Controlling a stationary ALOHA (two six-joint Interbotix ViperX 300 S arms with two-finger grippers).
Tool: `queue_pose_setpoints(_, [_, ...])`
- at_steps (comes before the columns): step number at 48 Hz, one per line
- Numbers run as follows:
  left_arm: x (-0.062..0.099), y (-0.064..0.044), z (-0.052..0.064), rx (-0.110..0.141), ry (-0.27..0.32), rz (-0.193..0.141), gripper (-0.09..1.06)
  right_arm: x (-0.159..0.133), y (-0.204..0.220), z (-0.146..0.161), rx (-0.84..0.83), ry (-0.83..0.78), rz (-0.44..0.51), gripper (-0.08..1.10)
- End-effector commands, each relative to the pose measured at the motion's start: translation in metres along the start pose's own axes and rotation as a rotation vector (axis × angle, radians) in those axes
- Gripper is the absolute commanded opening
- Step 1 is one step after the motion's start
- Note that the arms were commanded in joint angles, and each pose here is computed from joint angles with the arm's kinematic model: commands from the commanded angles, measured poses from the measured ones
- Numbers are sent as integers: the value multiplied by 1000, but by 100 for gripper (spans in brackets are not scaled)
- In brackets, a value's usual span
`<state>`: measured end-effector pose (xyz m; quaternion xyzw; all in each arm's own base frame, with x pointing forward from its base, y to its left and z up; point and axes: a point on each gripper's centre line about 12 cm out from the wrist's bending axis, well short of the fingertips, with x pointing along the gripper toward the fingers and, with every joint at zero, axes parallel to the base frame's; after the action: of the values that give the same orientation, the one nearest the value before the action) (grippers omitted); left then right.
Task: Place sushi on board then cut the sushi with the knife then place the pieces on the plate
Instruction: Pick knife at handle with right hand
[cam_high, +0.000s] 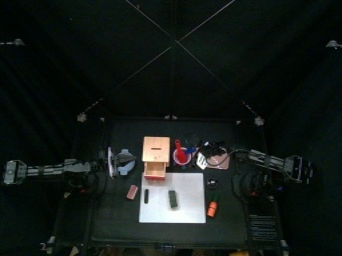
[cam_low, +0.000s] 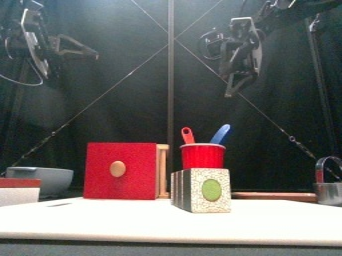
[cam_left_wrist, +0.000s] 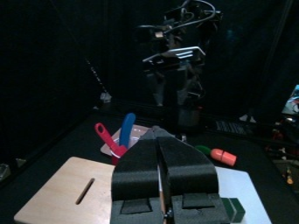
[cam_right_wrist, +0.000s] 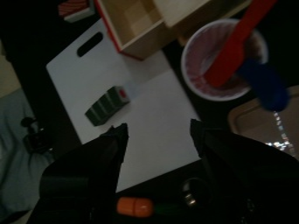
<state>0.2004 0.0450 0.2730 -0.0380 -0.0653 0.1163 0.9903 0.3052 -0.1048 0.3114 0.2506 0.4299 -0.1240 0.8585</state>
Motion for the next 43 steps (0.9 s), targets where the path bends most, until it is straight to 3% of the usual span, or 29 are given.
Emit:
queue_pose_setpoints(1, [4, 1, 12, -21, -37, 11, 8, -17, -13, 25, -53, -44, -23, 91])
queue_pose_setpoints(7, [4, 3, 11, -42, -36, 26, 8, -8, -30, 39, -104, 84, -31, 91])
queue_pose_setpoints(16, [3, 3, 9, -48, -30, 27, 8, 30, -52, 59, -172, 296, -24, 91])
queue_pose_setpoints(33, [1, 4, 1, -48, -8, 31, 8, 79, -84, 89, -257, 401, -35, 91])
queue_pose_setpoints(43, [0, 4, -1, -51, -2, 33, 8, 88, -88, 111, -270, 417, -31, 91])
